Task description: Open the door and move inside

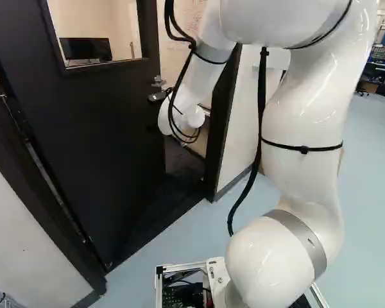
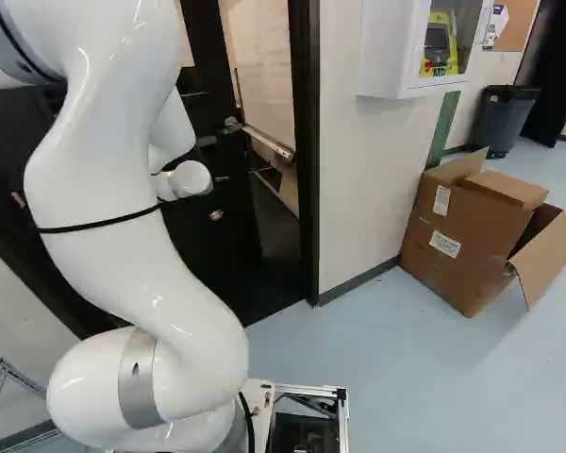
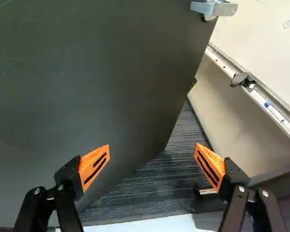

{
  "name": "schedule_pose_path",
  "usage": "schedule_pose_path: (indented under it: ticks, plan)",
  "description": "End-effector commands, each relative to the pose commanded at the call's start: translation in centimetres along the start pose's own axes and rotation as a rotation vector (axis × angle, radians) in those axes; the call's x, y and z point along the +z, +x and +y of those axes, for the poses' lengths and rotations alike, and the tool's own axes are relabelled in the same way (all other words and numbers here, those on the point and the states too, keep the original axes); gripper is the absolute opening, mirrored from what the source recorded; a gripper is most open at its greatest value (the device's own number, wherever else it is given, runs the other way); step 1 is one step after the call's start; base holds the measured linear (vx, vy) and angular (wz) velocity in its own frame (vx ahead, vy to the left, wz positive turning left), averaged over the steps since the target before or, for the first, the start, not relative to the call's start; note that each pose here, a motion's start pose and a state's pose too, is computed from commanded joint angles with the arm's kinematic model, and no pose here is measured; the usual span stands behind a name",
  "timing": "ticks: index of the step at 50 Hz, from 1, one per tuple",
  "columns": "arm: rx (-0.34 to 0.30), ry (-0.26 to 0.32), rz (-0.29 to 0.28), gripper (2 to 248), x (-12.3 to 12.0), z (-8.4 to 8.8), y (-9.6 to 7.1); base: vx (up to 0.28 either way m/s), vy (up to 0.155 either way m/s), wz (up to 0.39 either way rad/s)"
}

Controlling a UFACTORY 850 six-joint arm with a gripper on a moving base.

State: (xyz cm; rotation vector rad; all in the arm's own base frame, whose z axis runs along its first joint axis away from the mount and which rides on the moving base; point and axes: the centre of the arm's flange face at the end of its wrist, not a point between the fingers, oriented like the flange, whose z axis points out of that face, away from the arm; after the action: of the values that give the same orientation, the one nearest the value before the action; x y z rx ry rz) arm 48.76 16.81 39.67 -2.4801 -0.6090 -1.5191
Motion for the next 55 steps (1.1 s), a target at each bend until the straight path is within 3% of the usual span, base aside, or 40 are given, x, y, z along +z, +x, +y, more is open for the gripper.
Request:
schedule_pose_path:
  ticks: [28,55]
  plan:
    - [0.123,-0.096,-0.005,247,-5.5,1.1,-2.6,0.000,0.000,0.000]
    - [0.204,-0.194,0.080,247,-10.5,2.8,-4.5,0.000,0.000,0.000]
